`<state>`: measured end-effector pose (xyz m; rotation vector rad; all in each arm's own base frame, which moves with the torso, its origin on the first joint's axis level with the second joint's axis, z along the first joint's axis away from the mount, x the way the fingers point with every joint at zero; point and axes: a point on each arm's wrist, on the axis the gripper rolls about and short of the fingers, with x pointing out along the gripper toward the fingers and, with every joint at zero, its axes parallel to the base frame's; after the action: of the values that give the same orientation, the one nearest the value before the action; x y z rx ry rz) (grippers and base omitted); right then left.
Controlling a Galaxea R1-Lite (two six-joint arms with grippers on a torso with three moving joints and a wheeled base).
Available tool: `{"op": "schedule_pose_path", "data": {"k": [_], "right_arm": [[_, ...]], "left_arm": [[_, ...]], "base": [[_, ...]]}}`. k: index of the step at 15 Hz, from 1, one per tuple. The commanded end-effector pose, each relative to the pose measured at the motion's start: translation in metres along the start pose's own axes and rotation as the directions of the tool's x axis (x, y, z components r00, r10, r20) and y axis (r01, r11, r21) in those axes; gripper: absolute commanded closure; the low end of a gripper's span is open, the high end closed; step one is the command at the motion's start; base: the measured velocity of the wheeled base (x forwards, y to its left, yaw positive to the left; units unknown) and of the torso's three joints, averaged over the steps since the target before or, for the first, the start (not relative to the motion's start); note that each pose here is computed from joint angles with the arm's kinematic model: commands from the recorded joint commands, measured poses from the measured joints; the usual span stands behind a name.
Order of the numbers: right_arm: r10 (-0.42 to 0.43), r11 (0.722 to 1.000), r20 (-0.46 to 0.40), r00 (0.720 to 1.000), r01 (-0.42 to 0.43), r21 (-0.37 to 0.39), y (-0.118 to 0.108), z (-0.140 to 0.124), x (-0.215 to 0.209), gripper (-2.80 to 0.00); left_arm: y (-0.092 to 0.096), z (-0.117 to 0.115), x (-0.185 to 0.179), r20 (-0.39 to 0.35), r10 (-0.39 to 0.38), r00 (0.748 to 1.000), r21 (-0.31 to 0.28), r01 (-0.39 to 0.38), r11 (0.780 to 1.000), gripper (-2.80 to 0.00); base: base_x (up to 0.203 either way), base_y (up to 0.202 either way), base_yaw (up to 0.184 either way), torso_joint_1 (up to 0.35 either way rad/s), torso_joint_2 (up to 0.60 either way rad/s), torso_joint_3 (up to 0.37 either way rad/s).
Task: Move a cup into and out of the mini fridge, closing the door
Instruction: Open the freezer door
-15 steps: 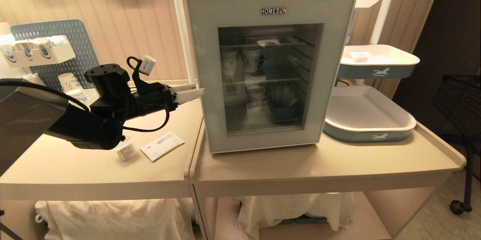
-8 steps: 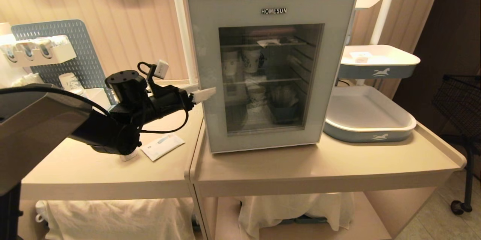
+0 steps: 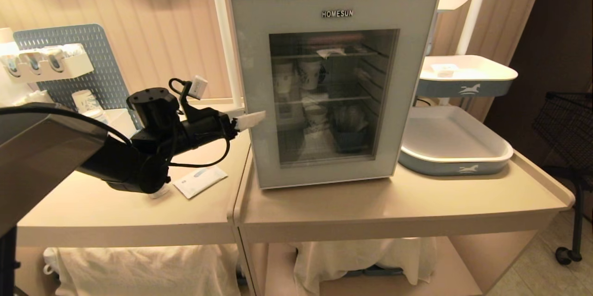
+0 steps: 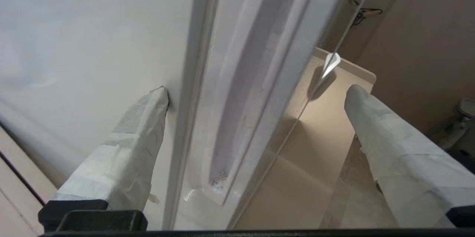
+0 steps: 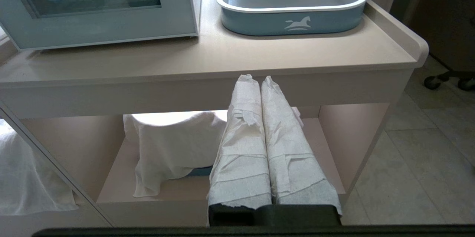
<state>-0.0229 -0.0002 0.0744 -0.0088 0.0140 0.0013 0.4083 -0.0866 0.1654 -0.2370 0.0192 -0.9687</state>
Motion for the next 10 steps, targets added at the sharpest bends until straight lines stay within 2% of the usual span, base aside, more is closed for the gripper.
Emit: {"op": "schedule_pose_path", "data": {"k": [1, 4, 10], "right_arm": [[0.000, 1.000, 0.000, 1.000, 0.000, 0.000, 0.000, 0.000, 0.000, 0.00], [0.002, 1.000, 0.000, 1.000, -0.002, 0.000, 0.000, 0.000, 0.000, 0.00], [0.000, 1.000, 0.000, 1.000, 0.000, 0.000, 0.000, 0.000, 0.000, 0.00]], "left_arm": [[-0.004, 0.014, -0.011, 0.010, -0.026, 1.000, 0.021, 0.026, 0.999, -2.80], [-0.001, 0.019, -0.028, -0.060, -0.201, 0.978, 0.006, 0.201, 0.979, -2.80], [0.001, 0.017, -0.026, -0.069, -0.226, 0.972, -0.076, 0.221, 0.972, -2.80]], "base": [[0.000, 0.000, 0.000, 0.000, 0.00, 0.000], [0.000, 0.000, 0.000, 0.000, 0.00, 0.000], [0.000, 0.000, 0.000, 0.000, 0.00, 0.000]]}}
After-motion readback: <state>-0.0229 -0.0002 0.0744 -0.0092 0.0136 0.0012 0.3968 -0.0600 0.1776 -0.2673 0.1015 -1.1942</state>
